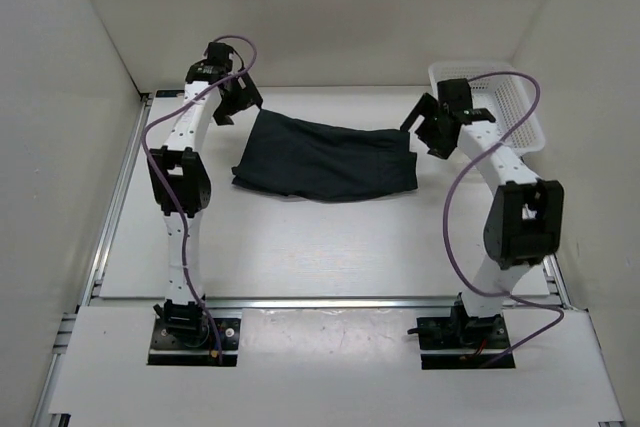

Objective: Fold and stack the shorts
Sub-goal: Fold the shorts

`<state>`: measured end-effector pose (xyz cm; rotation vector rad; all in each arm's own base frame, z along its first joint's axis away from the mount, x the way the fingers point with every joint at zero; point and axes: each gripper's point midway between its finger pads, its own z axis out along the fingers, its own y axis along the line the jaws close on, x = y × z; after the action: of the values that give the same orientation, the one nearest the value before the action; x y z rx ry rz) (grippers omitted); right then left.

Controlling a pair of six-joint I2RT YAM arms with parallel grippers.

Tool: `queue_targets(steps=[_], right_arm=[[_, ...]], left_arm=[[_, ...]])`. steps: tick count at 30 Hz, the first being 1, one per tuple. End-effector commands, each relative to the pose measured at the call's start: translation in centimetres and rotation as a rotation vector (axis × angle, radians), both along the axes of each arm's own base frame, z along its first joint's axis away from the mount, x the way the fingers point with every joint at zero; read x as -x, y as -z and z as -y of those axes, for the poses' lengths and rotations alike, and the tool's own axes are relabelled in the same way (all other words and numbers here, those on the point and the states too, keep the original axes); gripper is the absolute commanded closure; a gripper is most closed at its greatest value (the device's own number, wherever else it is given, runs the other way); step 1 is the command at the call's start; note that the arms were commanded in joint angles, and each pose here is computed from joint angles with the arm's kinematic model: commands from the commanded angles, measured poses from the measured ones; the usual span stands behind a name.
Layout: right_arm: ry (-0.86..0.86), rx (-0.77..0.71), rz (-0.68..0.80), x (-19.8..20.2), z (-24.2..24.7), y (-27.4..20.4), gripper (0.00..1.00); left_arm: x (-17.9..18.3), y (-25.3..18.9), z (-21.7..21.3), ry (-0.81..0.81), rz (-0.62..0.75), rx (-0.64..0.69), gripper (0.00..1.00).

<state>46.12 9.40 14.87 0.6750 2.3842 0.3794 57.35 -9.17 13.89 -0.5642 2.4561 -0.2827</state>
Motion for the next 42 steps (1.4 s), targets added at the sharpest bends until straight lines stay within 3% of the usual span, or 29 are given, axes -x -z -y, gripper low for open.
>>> queue_targets(steps=[1,2,5,7,12,19,21,22,25,26,27,28,29,32,38,42], right_arm=[[-0.036,0.031,0.031,4.2,-0.1,-1.6,0.01],[-0.038,0.018,0.003,5.4,-0.2,-0.6,0.01],[-0.066,-0.02,-0.096,9.3,-0.6,2.9,0.01],[-0.079,-0.048,-0.151,10.8,-1.0,4.8,0.01],[-0.088,-0.175,-0.185,10.6,-2.0,6.3,0.01],[-0.085,-0.201,-0.204,7.9,-2.8,8.4,0.01],[-0.084,-0.201,-0.207,7.0,-2.9,9.4,0.05],[-0.077,-0.206,-0.208,6.6,-3.0,9.4,0.07],[-0.054,-0.205,-0.201,5.5,-2.6,10.0,0.24],[-0.054,-0.205,-0.201,5.5,-2.6,10.0,0.39],[-0.037,-0.182,-0.197,5.4,-2.2,10.2,0.48],[-0.036,-0.181,-0.206,5.4,-2.2,10.5,0.56],[-0.035,-0.18,-0.218,5.8,-2.1,10.9,0.75],[-0.048,-0.164,-0.256,7.2,-1.9,12.3,1.0],[-0.064,-0.141,-0.313,13.4,-1.6,12.6,1.0],[-0.061,-0.137,-0.353,18.4,-0.9,12.5,0.96]], left_arm=[[3.6,-9.5,-0.3,0.04,0.15,-0.039,0.0],[5.4,-6.4,-1.0,0.034,0.058,-0.05,0.0],[9.0,-4.3,-1.1,0.055,-0.035,-0.019,0.0],[11.8,0.1,-1.2,0.075,-0.168,-0.002,0.0],[15.9,6.8,-0.7,0.089,-0.364,0.039,0.0],[15.5,10.6,-1.6,0.035,-0.409,0.066,0.0],[15.3,11.5,-1.6,0.034,-0.427,0.065,0.0],[14.6,11.4,-1.5,0.035,-0.414,0.065,0.03],[14.1,11.9,-1.7,0.021,-0.414,0.058,0.29],[14.1,12.0,-1.8,0.008,-0.414,0.052,0.41],[14.0,11.6,-1.8,0.009,-0.405,0.053,0.65],[14.7,12.2,-2.0,-0.005,-0.428,0.047,0.8],[14.8,12.0,-2.2,-0.009,-0.422,0.037,0.9],[16.3,11.8,-2.8,-0.031,-0.439,0.033,0.9],[21.0,9.9,-4.2,-0.057,-0.441,-0.003,0.9],[27.0,10.6,-4.6,-0.079,-0.509,-0.01,0.9]])
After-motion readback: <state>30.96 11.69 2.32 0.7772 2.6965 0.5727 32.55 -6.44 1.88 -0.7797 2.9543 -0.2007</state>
